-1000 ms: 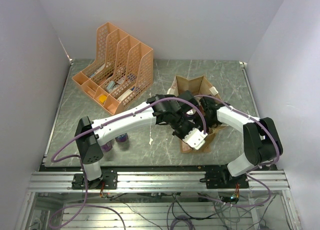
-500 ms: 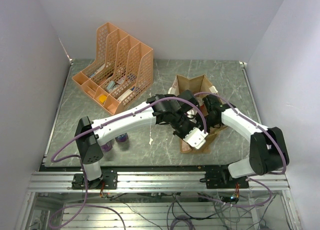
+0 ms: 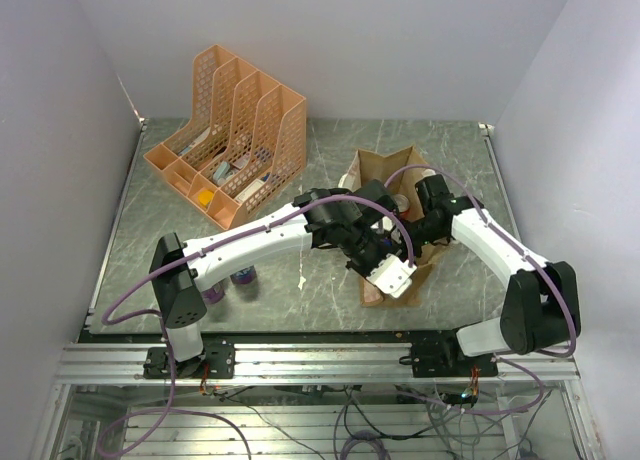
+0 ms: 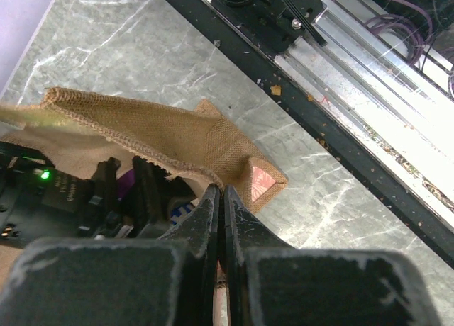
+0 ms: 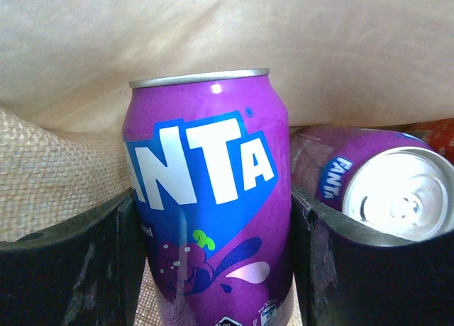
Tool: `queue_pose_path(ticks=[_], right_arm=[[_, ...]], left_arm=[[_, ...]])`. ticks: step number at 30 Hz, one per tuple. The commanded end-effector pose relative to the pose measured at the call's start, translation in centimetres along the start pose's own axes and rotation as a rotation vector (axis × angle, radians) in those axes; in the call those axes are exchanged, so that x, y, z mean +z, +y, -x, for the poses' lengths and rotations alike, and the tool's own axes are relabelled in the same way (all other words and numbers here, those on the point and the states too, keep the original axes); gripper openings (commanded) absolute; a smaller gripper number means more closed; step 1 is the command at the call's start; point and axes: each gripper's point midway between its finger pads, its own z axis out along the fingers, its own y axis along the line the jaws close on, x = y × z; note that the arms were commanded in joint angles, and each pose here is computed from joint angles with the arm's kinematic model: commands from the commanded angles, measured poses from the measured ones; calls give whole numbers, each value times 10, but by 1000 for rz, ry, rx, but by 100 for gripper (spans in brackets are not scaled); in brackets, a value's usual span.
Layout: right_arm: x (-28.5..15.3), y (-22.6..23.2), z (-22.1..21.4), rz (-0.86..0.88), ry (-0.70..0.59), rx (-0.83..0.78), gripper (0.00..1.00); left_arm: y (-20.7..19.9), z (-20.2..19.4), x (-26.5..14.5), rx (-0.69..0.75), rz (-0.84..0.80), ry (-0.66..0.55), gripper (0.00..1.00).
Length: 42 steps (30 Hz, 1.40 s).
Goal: Place the beverage into the canvas bag
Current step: Pick up the drink from the canvas bag.
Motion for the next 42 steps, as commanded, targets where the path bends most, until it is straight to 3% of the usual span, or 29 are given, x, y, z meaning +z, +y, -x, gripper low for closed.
queue_pose_path(ticks=[1,14,21,30,36,42], right_arm=[[-20,-8,31,-46,-114,49,0],[-62,-39,63,-201,-210,129,0],[-92,-70,80,-358,-271,166,0],[-134,-115,120,-524,-418,237,0],[-163,-133,143,-624,-490,270,0],[-192,-148,165,-712,-592,322,0]], left_arm=[[-9,-11,-3,-33,-28,42,7],[-4,-6,-12,-8,-5,51,8],[4,-4,-21,-3,39,77,18],[44,18,-58,-3,197,53,50],[70,29,-99,-58,333,-4,90],[105,26,-168,-249,568,-95,96]])
